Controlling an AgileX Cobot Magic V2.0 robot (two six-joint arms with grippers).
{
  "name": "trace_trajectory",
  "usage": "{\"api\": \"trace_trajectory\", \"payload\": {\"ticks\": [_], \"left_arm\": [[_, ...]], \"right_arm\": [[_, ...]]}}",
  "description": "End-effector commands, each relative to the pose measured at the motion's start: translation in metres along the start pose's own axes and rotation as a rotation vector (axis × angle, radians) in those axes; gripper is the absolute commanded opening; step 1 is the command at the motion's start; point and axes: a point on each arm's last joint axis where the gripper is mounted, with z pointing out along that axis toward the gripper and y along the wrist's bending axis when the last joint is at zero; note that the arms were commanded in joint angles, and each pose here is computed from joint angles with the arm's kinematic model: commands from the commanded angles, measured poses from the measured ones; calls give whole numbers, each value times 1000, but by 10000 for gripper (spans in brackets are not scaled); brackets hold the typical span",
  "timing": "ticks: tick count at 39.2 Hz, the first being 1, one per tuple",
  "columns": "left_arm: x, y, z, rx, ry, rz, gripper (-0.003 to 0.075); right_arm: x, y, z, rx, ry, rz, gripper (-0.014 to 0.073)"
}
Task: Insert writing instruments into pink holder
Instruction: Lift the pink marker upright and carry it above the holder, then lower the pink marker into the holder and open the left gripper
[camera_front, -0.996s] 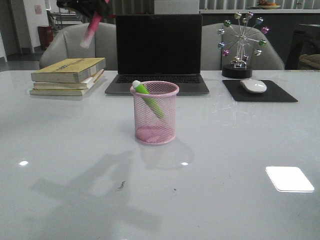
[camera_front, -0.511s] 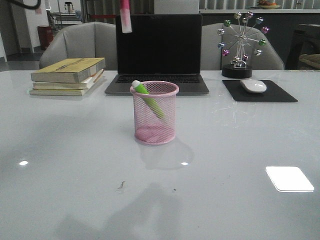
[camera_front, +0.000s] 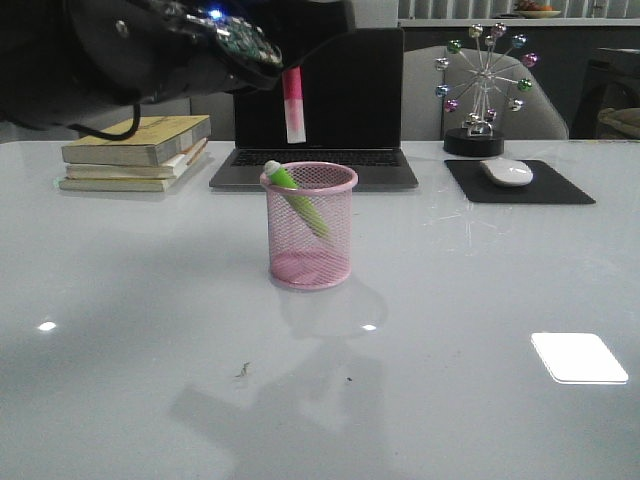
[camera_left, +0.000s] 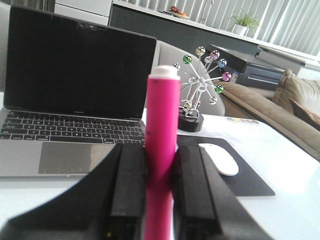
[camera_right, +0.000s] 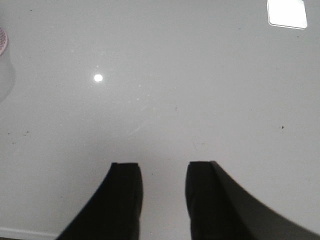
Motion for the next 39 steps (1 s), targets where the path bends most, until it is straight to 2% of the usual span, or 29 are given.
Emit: {"api": "trace_trajectory", "payload": {"ticks": [1, 9, 18, 21, 22, 24, 28, 35, 39], "left_arm": [[-26, -10, -1, 55, -157, -46, 92], [-12, -10, 3, 71, -135, -31, 92], [-11, -10, 4, 74, -142, -27, 111], [-9, -10, 4, 77, -127, -22, 169], [-8, -10, 4, 76, -115, -22, 237], [-8, -10, 4, 76, -114, -22, 311], [-8, -10, 4, 76, -114, -22, 399], [-12, -11, 3, 86, -125, -18, 414], [-25, -12, 1, 112, -131, 39, 414]], "right_arm": [[-12, 0, -7, 7, -90, -10, 351], [-12, -1, -7, 13, -89, -18, 351], [-12, -1, -7, 15, -89, -20, 351], [-12, -1, -7, 15, -89, -20, 351], [-12, -1, -7, 15, -89, -20, 351], [-12, -1, -7, 15, -89, -20, 351], [-12, -1, -7, 15, -85, -20, 351], [-11, -1, -7, 14, -82, -20, 351], [-11, -1, -7, 14, -82, -20, 351]]}}
